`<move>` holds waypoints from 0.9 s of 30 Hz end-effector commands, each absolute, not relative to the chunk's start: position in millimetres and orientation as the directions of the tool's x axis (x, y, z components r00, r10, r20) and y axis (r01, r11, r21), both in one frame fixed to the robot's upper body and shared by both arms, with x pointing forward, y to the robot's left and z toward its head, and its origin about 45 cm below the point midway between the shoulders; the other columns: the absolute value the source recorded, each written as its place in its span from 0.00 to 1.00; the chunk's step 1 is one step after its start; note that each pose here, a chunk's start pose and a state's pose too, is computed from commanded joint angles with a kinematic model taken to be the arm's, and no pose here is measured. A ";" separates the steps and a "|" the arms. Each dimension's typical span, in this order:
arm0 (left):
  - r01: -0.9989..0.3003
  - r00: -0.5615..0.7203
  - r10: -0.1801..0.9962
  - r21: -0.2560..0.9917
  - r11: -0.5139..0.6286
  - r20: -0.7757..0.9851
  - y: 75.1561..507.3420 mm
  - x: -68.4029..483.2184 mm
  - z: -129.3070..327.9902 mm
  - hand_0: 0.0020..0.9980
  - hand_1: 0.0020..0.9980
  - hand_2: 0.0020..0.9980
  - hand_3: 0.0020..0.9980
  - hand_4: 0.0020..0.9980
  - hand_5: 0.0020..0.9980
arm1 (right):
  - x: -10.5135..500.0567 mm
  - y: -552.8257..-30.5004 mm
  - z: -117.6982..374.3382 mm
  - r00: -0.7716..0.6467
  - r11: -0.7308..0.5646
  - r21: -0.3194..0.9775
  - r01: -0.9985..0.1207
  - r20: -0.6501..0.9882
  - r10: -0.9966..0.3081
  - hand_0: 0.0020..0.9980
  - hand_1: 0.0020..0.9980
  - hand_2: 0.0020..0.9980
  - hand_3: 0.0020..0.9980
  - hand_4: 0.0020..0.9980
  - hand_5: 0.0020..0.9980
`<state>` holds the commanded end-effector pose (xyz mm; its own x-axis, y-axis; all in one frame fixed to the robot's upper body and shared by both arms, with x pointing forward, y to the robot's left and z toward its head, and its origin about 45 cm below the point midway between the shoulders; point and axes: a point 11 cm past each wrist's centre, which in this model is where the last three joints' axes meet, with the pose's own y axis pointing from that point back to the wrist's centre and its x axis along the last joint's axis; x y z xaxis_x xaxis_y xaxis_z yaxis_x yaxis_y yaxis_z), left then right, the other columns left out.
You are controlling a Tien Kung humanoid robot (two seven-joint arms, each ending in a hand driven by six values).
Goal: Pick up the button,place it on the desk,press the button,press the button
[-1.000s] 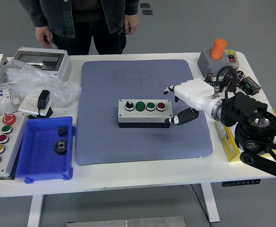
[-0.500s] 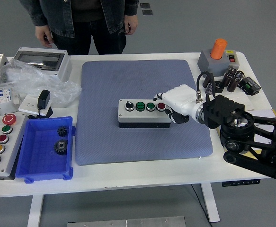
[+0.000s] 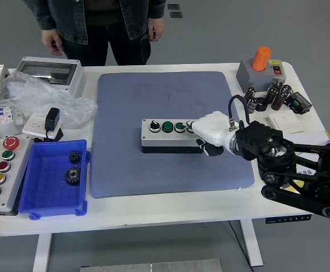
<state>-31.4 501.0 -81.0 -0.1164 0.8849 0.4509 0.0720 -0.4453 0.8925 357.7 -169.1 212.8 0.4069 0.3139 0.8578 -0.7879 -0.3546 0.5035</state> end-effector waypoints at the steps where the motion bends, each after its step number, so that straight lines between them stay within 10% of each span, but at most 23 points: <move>1: 0.072 -0.117 0.885 0.892 -0.445 0.451 501.0 -31.5 -81.0 0.62 0.66 0.63 0.69 0.70 0.35 | 357.5 -169.4 211.7 0.409 -0.352 0.507 -0.787 0.856 0.317 0.55 0.45 0.25 0.88 0.33 0.00; 12: 0.072 -0.119 0.884 0.892 -0.447 0.453 500.9 -31.9 -81.0 0.62 0.66 0.63 0.69 0.70 0.35 | 359.4 -171.1 220.9 0.393 -0.370 0.479 -0.796 0.874 0.286 0.55 0.44 0.25 0.87 0.34 0.00; 27: 0.084 -0.117 0.885 0.893 -0.443 0.450 498.3 -36.9 -82.2 0.62 0.66 0.63 0.69 0.70 0.35 | 385.2 -191.8 287.4 0.285 -0.457 0.137 -0.879 0.919 -0.272 0.51 0.44 0.26 0.84 0.34 0.04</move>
<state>-36.9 498.3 -82.2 -0.1169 0.8854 0.4498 0.0840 -0.4425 0.8928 385.2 -191.8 287.4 0.2852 -0.2723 0.9190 -0.8789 -0.4568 0.1374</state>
